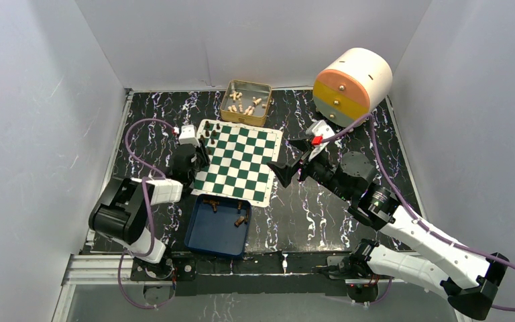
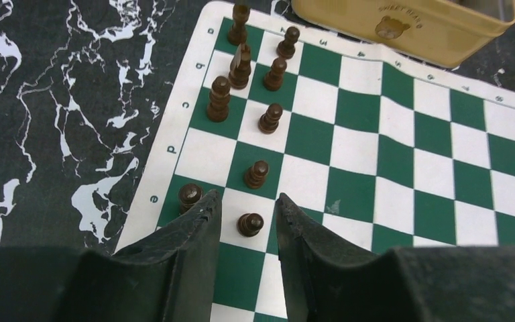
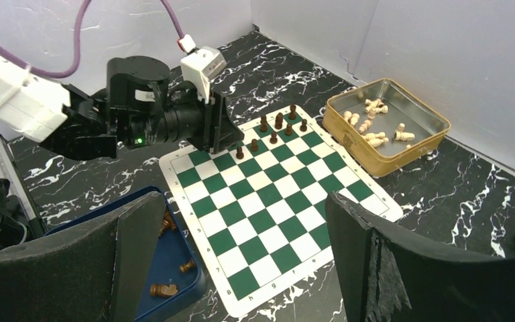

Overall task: Set up the chess pieces on the board
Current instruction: Place the chess piece on the chessboard, then pick up the chess piece from the storage box.

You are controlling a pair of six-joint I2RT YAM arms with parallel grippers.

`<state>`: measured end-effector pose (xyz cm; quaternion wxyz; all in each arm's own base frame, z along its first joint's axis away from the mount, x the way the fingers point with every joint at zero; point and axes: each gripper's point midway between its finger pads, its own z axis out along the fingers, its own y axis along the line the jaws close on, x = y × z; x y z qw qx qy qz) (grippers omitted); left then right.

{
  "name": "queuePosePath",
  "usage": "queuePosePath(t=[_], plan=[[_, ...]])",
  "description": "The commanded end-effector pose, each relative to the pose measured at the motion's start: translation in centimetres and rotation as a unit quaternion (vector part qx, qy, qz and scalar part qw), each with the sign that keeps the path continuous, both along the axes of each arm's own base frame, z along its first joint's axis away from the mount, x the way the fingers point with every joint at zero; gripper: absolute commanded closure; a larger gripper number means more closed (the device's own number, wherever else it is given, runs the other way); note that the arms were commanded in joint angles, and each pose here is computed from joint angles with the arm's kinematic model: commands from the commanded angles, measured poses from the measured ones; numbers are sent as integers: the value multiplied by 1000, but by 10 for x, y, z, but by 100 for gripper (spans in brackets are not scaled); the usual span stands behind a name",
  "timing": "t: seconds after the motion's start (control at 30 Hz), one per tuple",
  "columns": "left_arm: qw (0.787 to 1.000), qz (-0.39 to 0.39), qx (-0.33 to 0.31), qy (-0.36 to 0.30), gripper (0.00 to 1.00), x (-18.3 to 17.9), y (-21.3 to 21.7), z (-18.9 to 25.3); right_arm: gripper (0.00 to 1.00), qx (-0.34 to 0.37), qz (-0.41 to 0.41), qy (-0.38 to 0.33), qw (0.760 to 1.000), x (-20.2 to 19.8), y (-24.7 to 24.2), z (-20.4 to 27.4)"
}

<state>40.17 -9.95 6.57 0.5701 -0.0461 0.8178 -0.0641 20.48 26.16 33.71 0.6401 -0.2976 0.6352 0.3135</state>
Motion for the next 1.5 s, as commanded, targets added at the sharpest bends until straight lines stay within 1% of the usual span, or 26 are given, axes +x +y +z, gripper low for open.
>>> queuePosePath(t=[0.0,0.1,0.2,0.27,0.33,0.37,0.47,0.53,0.6,0.63,0.7,0.77,0.87,1.03,1.17,1.3,1.4,1.47], plan=[[999,-7,-13,-36,66,10,-4,51,1,39,-29,26,998,4,-6,15],[999,0,-17,-27,65,11,-4,70,1,39,-34,44,998,6,-5,6],[1000,6,-9,-4,62,10,-1,88,1,32,-34,57,997,5,-4,-2],[1000,8,-11,7,58,10,-1,104,1,33,-36,60,997,5,-6,-6],[999,8,-13,46,51,1,-1,106,1,44,-36,58,997,3,-7,-7],[998,1,-15,61,49,-3,-3,109,1,46,-30,55,997,1,-7,-8],[993,-28,-16,111,48,-21,-9,108,1,51,-19,64,996,-4,-5,-13],[988,-60,-20,141,48,-37,-17,105,3,39,-26,84,995,-2,-4,-21],[976,-115,-36,182,50,-58,-33,98,8,18,-46,116,992,3,-5,-32],[969,-131,-44,203,51,-69,-37,94,10,12,-55,128,990,6,-5,-33],[955,-157,-57,245,55,-90,-44,83,13,-3,-69,143,987,11,-5,-40],[944,-170,-70,275,61,-108,-47,76,16,-2,-67,143,988,11,-3,-39],[939,-179,-84,282,68,-129,-52,77,17,7,-63,136,989,11,-1,-39],[940,-181,-89,274,69,-156,-61,81,18,14,-64,136,989,12,0,-43],[933,-196,-54,298,69,-179,-71,69,18,8,-60,135,989,12,1,-45],[920,-212,-23,328,69,-198,-85,54,18,2,-65,135,989,13,-1,-49],[916,-216,2,337,69,-209,-92,43,18,4,-67,134,989,12,-3,-49],[910,-222,9,349,69,-217,-97,34,18,10,-67,131,989,12,-4,-45]])
